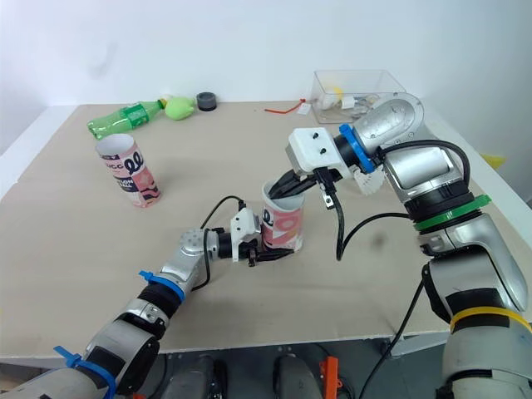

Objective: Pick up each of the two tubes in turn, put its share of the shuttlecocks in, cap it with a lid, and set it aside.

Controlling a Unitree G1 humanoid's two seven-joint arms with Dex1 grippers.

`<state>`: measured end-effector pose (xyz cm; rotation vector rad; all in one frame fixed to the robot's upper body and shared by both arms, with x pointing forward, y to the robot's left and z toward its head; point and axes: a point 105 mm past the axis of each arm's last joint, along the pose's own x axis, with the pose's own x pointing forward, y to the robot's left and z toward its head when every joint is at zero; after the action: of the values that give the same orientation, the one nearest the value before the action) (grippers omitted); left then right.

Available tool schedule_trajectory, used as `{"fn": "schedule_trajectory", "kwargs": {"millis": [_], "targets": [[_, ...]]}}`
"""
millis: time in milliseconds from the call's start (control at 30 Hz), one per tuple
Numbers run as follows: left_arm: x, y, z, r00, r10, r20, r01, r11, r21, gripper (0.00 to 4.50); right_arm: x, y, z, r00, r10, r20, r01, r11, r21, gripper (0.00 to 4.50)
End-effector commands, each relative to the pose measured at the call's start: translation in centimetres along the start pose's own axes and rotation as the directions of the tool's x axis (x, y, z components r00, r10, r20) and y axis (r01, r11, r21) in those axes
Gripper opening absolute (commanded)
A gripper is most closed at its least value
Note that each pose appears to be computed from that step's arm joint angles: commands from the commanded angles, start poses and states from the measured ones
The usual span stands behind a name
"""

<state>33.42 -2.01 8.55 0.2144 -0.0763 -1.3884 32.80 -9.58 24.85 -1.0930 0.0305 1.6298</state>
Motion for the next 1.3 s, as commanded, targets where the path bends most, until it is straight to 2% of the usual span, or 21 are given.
{"fn": "schedule_trajectory", "kwargs": {"millis": [33, 800, 1300], "targets": [[0.3, -1.2, -1.5, 0.998, -0.046, -0.048, 0.044, 0.998, -0.039, 2.29, 2.3, 2.6, -2.3, 0.986, 0.157, -0.056, -0.153, 0.985, 0.076, 0.06], [0.3, -1.1, -1.1, 0.999, -0.04, -0.035, 0.039, 0.998, -0.041, 2.29, 3.7, 3.1, -3.5, 0.964, 0.22, -0.147, -0.225, 0.974, -0.011, 0.06], [0.3, -1.1, -1.3, 0.998, -0.042, -0.04, 0.04, 0.998, -0.047, 2.29, 4.6, 3.1, -2.4, 0.958, 0.248, -0.147, -0.265, 0.958, -0.106, 0.06]]}}
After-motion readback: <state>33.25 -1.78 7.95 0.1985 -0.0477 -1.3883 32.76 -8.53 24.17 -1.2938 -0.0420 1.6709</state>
